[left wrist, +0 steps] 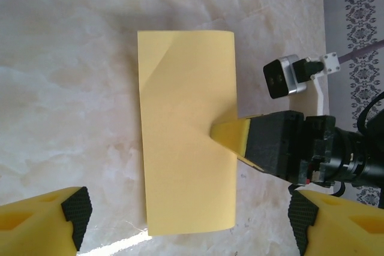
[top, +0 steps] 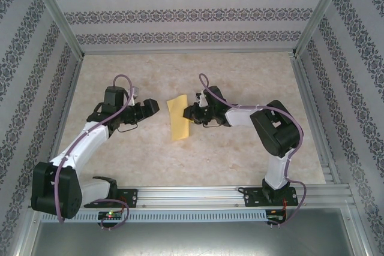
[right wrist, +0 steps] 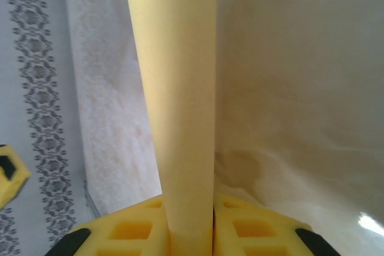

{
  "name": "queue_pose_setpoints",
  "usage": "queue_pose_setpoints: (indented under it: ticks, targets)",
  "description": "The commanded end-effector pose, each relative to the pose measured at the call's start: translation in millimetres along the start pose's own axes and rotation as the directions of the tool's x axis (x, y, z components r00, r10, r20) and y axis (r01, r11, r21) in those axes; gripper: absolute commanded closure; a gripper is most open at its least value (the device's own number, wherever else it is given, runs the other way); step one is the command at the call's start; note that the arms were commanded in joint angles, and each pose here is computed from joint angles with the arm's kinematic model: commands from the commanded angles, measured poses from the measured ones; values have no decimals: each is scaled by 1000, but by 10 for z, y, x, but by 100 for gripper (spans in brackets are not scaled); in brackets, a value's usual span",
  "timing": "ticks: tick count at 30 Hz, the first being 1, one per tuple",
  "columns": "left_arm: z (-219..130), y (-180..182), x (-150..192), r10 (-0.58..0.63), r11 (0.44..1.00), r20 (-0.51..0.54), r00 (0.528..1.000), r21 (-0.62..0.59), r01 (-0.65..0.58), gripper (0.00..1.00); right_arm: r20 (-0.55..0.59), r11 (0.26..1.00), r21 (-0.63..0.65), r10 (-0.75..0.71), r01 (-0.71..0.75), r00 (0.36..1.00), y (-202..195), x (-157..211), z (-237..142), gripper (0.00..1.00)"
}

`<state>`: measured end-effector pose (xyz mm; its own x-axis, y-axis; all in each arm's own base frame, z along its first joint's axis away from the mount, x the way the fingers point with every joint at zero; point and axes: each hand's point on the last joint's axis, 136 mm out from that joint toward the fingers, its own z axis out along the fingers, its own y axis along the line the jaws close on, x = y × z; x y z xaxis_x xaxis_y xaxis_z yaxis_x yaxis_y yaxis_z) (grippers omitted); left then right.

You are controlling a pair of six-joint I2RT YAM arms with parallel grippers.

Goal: Fold a paper plane with a square sheet of paper (pick it up from the middle)
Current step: Fold the square sheet of paper in half at the center of the table.

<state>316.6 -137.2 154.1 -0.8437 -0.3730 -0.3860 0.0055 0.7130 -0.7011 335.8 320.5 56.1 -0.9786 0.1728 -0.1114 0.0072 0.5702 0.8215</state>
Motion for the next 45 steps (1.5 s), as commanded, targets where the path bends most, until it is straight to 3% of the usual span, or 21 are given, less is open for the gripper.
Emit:
queue_pose_setpoints:
  ticks: [1,11,14,29,45]
  targets:
    - [91,-120,-60,17,999,25,1000,32,-17,17,-43,997,74,-15,18,999,-276,87,-5,78]
    - [587,-245,95,53,998,-30,998,30,-52,37,-29,993,119,-12,16,1000,-448,-8,-78,75]
    - [702,-287,109,73,997,-27,997,26,-73,48,-35,990,139,-18,23,999,-482,-4,-102,73]
    - [1208,-214,277,115,993,-118,986,-4,-117,71,28,983,181,-40,35,999,-516,-20,-256,67]
    - [1486,-180,377,135,991,-195,971,10,-136,74,100,969,242,25,-48,995,-587,-96,-308,69]
